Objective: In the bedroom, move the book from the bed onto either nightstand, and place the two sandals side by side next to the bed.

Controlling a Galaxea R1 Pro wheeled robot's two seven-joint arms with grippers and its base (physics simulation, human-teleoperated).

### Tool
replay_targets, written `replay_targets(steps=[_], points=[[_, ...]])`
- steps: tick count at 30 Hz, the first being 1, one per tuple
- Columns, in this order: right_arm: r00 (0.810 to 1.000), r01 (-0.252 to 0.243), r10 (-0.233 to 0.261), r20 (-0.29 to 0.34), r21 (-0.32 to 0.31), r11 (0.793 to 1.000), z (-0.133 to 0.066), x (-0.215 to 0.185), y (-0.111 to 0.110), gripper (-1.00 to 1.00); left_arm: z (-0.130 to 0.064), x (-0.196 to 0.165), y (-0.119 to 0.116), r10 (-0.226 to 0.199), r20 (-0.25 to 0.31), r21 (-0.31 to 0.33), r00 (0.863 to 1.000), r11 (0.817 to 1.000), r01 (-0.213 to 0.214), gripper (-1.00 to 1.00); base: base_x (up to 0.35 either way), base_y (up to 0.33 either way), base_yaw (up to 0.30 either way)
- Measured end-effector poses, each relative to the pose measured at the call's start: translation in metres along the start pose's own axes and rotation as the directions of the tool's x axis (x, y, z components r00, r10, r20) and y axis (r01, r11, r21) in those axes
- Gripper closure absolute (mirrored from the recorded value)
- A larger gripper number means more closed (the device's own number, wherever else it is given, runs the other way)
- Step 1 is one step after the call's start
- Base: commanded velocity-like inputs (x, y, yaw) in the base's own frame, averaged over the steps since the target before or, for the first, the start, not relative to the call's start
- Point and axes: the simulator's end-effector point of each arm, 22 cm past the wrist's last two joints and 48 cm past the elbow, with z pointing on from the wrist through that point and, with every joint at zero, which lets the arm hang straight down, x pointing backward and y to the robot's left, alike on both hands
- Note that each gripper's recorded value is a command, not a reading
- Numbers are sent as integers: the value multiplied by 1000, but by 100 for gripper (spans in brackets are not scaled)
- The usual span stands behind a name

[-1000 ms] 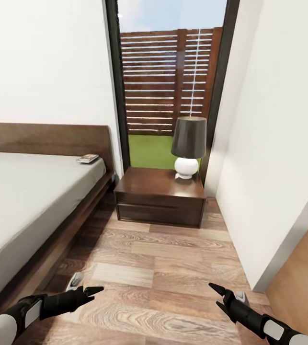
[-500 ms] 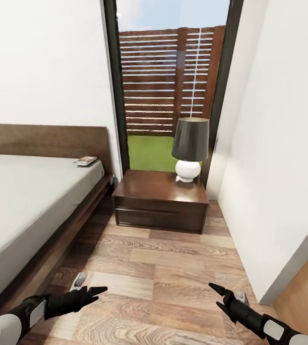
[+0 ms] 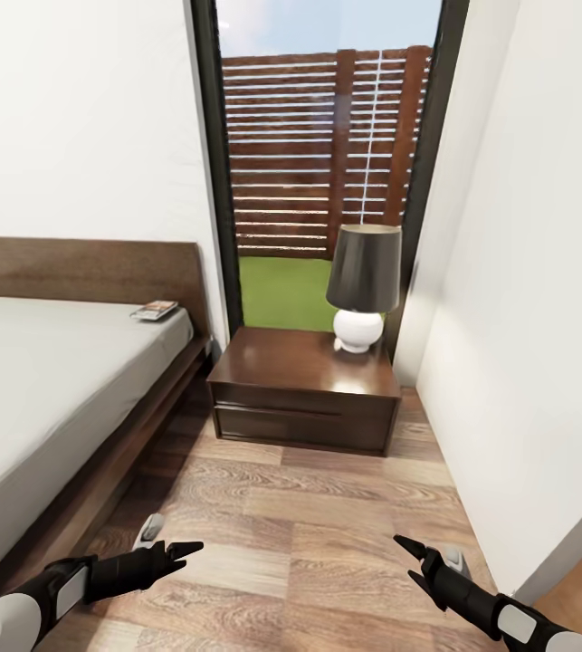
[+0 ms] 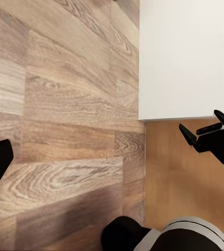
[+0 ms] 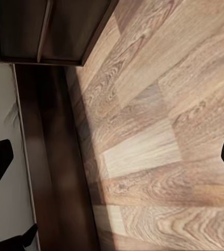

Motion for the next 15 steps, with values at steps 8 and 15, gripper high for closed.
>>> replay_targets(steps=[8,15], points=[[1000,-2,2,-8,-5,1000,4,6,3,-100,0,0,0,0,0,0,1000,1000,0,-100,209,0,0],[1000,-6,5,-8,-10,1000,5,6,4,-100,-1,0,0,0,0,0,1000,1000,0,-100,208,0,0]])
